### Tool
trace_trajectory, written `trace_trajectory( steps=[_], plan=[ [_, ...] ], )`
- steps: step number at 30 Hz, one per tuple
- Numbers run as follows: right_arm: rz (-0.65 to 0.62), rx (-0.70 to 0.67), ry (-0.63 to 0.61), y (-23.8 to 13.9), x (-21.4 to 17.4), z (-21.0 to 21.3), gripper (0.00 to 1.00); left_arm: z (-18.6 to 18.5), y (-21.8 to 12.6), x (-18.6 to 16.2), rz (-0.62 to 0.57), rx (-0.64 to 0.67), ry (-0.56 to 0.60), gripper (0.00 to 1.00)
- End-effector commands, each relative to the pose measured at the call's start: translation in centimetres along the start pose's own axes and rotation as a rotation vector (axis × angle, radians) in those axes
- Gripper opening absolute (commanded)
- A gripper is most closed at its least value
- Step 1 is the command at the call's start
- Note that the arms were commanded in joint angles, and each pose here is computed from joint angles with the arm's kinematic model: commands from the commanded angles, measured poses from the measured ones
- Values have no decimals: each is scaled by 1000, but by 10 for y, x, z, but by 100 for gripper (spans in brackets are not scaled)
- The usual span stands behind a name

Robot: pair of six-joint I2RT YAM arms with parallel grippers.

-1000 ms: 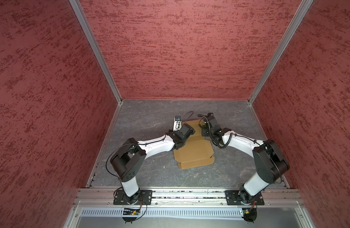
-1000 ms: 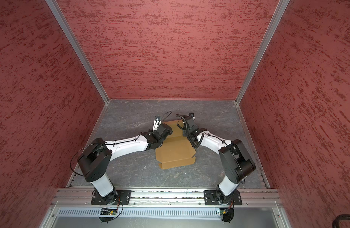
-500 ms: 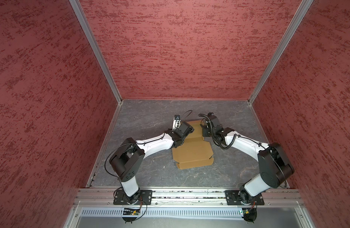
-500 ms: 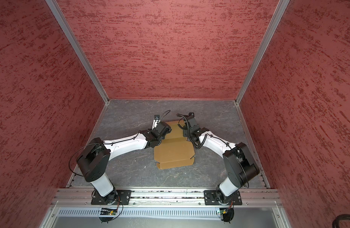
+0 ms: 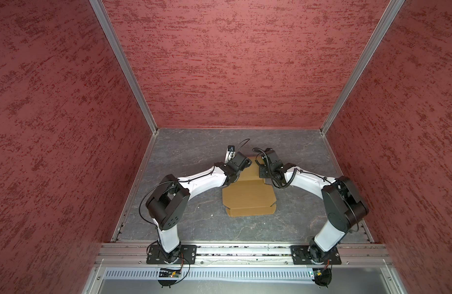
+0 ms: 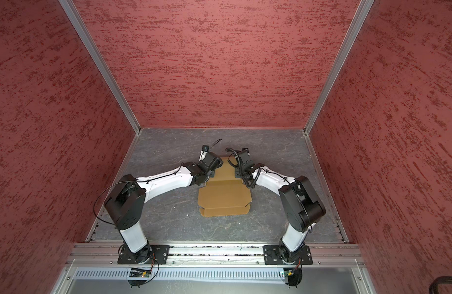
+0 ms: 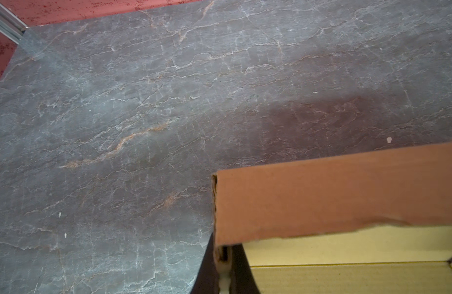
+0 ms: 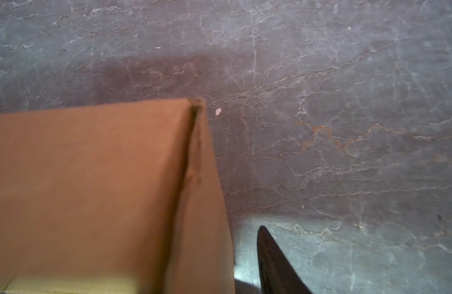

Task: Fold the paper box
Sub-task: 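Open both grippers and lift them off the box's upright walls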

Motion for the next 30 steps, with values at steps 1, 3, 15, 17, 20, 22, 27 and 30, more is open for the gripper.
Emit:
trace_trajectory(
  steps=[1, 3, 15, 17, 20, 22, 27, 30],
  plan=[
    [42, -14, 61, -4, 1, -2, 42, 9, 17, -48, 200, 42, 121, 0],
    [56, -18, 77, -6, -1, -2, 42, 8, 20, -52, 228, 30, 125, 0],
    [47, -1, 87, -25, 13, 1, 59, 3, 36, -72, 343, 7, 163, 0],
    [42, 2, 85, -28, 15, 2, 60, 2, 38, -75, 355, 7, 169, 0],
    [34, 5, 83, -31, 19, 3, 62, 2, 42, -78, 367, 13, 172, 0],
    [30, 1, 81, -33, 20, 2, 62, 2, 43, -80, 373, 15, 172, 0],
    [21, -6, 77, -37, 22, 0, 64, 4, 44, -79, 377, 21, 168, 0],
    [18, -12, 83, -37, 23, -3, 64, 4, 43, -75, 372, 22, 165, 0]
  ],
)
Point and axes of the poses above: each gripper's point midway between its finger pads, its own y axis out along the fingers, its own z axis along the line the jaws close on, x = y × z, the point moved 3 cm from there along -y, back along the fingers, and after that the axes turned 5 degrees about -y, right-handed, at the moved point
